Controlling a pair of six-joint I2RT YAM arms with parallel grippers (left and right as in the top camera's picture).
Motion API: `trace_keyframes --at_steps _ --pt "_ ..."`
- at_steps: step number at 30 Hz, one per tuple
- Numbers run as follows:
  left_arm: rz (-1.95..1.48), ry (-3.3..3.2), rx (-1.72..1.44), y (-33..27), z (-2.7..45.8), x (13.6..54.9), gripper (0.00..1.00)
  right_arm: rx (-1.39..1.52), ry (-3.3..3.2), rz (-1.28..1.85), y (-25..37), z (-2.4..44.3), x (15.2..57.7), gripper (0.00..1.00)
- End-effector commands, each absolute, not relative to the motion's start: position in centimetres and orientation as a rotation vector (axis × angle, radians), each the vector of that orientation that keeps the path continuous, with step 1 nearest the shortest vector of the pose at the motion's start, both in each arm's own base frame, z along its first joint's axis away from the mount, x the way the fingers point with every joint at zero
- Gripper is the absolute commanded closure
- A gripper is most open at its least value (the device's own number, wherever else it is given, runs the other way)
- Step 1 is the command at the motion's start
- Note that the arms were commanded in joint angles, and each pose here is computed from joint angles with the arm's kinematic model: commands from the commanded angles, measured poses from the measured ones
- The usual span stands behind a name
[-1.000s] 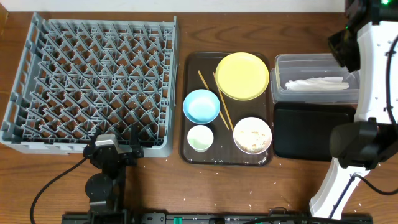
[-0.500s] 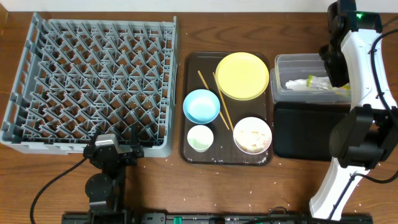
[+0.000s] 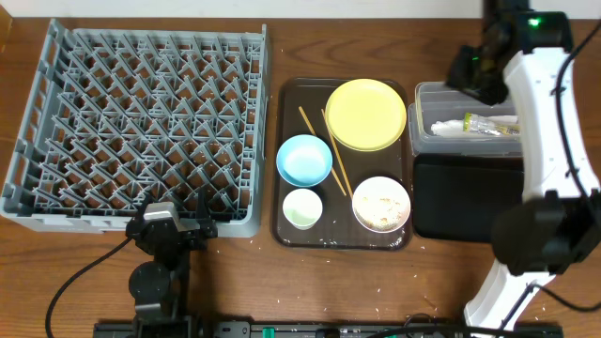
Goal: Sort waste into correct bins and load items into the dishwasher
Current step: 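Grasp the rim of the pink bowl of rice with the right gripper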
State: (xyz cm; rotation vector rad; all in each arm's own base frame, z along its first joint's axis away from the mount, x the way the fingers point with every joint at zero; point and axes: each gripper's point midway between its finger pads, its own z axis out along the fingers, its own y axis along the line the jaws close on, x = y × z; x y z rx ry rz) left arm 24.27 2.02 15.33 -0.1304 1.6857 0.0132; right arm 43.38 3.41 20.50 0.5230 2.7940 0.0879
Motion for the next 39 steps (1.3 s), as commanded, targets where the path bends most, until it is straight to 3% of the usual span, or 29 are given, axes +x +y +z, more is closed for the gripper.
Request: trace_keyframes --at_steps 1,11,22,25,29,33,39 --pt "0.025 1.722 -0.135 2.2 13.7 24.3 0.05 0.143 2.868 0.116 8.8 21.1 41.4 0.18" --pt "0.025 1.722 -0.135 2.2 13.7 24.3 0.05 -0.034 3.118 -0.059 15.7 12.9 34.0 0.34" --pt "0.025 1.722 -0.135 2.2 13.7 24.3 0.05 -0.172 3.221 -0.117 19.2 6.1 28.2 0.34" --pt "0.025 1.722 -0.135 2.2 13.7 24.3 0.05 -0.184 3.241 -0.135 18.9 4.6 27.2 0.42" --pt "0.025 1.722 -0.135 2.2 13.7 24.3 0.05 -0.236 3.234 -0.149 18.7 3.2 26.8 0.75" --pt "0.025 1.722 -0.135 2.2 13.7 24.3 0.05 -0.252 3.214 -0.18 18.4 2.3 26.7 0.95" --pt "0.025 1.722 -0.135 2.2 13.7 24.3 0.05 -0.286 3.206 -0.205 18.3 1.9 26.4 0.99"
